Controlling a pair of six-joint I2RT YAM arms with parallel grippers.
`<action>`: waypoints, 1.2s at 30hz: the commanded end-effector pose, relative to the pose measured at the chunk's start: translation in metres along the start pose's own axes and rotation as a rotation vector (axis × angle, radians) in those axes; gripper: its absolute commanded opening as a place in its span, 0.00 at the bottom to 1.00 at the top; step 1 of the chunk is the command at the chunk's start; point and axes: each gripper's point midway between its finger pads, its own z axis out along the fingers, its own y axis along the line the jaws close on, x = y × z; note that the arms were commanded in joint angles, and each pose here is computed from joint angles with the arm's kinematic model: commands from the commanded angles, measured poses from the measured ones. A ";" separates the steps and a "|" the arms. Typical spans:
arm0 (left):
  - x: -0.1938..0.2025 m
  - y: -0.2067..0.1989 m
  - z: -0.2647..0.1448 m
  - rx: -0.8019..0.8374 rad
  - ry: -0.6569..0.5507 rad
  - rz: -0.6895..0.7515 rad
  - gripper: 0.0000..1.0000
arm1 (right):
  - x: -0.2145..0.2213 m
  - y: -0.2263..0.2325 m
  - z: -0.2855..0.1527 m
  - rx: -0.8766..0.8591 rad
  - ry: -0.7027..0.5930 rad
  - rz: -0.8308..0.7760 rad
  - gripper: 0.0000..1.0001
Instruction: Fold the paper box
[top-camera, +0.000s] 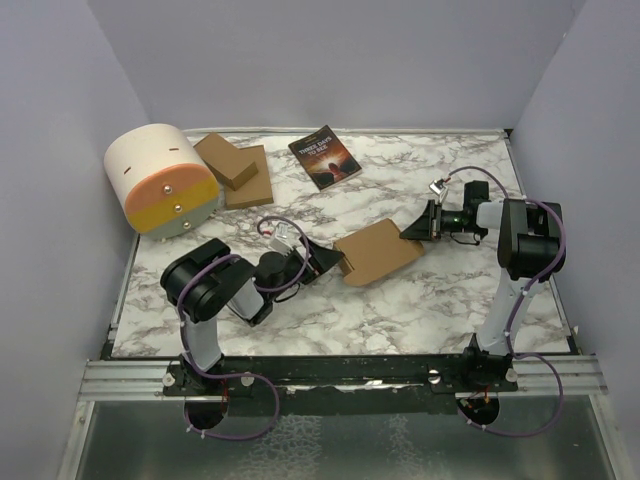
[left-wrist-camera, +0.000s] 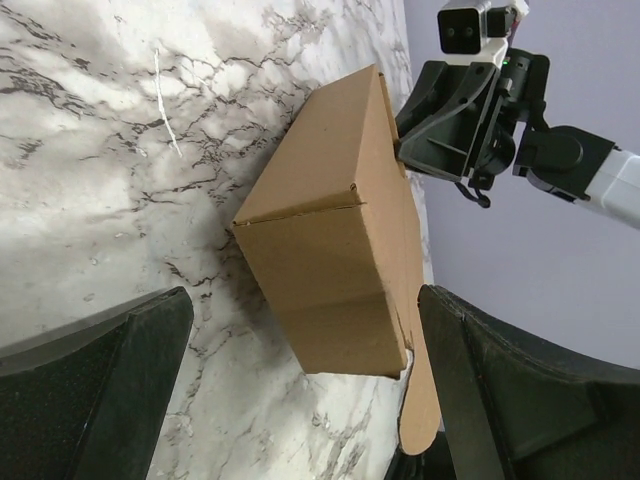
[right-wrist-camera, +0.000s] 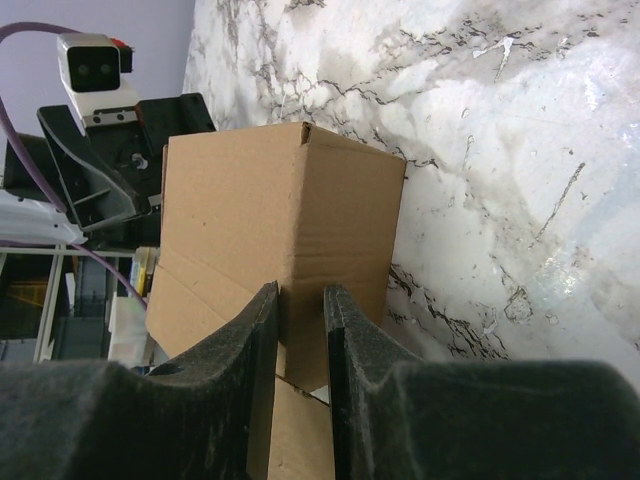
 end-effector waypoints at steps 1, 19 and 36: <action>-0.009 -0.010 0.006 0.029 -0.102 -0.041 0.99 | 0.009 -0.019 0.000 0.050 0.011 0.030 0.22; -0.005 -0.019 0.033 0.032 -0.202 -0.169 0.82 | 0.010 -0.018 0.001 0.041 0.012 0.029 0.23; -0.004 -0.018 0.030 0.040 -0.214 -0.210 0.46 | -0.008 0.000 -0.005 0.015 -0.001 -0.065 0.44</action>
